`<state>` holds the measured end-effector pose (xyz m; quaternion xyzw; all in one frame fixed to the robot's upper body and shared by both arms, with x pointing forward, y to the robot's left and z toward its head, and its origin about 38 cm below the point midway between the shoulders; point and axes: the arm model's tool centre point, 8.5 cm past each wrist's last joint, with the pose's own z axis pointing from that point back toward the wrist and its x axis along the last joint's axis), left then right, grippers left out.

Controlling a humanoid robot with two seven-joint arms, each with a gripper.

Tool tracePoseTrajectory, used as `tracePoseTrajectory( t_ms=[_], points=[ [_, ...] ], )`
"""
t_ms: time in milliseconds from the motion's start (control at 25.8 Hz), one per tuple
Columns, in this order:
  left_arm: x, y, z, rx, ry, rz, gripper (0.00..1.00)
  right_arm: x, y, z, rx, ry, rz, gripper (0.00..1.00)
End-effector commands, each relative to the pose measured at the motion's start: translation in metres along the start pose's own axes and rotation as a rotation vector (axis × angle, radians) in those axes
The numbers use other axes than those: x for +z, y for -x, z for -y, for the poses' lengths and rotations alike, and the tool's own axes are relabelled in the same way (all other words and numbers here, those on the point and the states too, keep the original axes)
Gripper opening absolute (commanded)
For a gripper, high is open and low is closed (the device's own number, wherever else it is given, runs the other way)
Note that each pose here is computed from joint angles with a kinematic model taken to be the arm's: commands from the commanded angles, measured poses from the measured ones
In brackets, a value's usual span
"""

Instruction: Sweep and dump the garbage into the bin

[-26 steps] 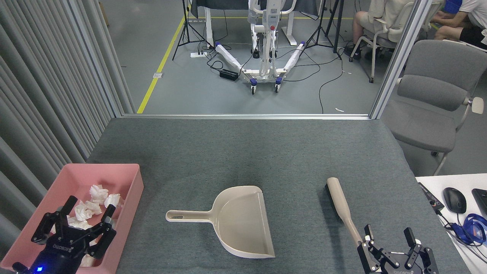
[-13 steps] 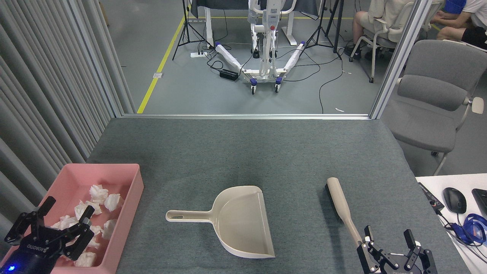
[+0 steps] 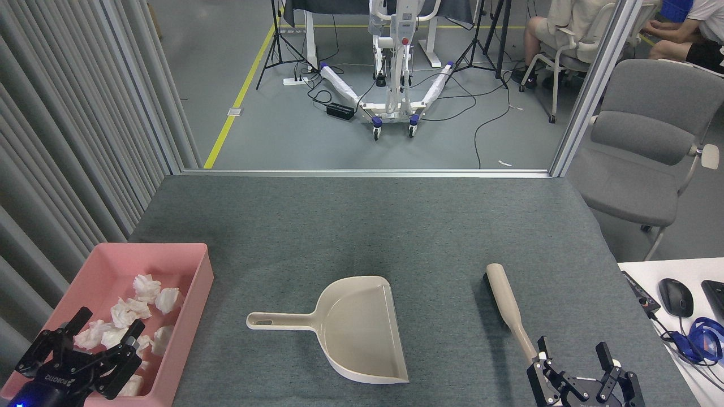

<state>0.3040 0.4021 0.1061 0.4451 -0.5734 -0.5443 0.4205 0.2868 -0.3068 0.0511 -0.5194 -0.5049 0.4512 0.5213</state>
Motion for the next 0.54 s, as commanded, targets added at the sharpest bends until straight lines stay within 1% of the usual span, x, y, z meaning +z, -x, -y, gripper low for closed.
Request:
tracePoseTrajectory(
  t_ms=[0, 503],
  points=[
    [0.0008, 0.0012, 0.0012, 0.035, -0.007, -0.008, 1.00, 0.0002, -0.0015, -0.0005, -0.006, 0.000, -0.003, 0.98],
    [0.0013, 0.0028, 0.0006, 0.036, -0.015, -0.021, 1.00, 0.0008, -0.0051, -0.0018, -0.018, -0.001, -0.004, 0.98]
  ],
)
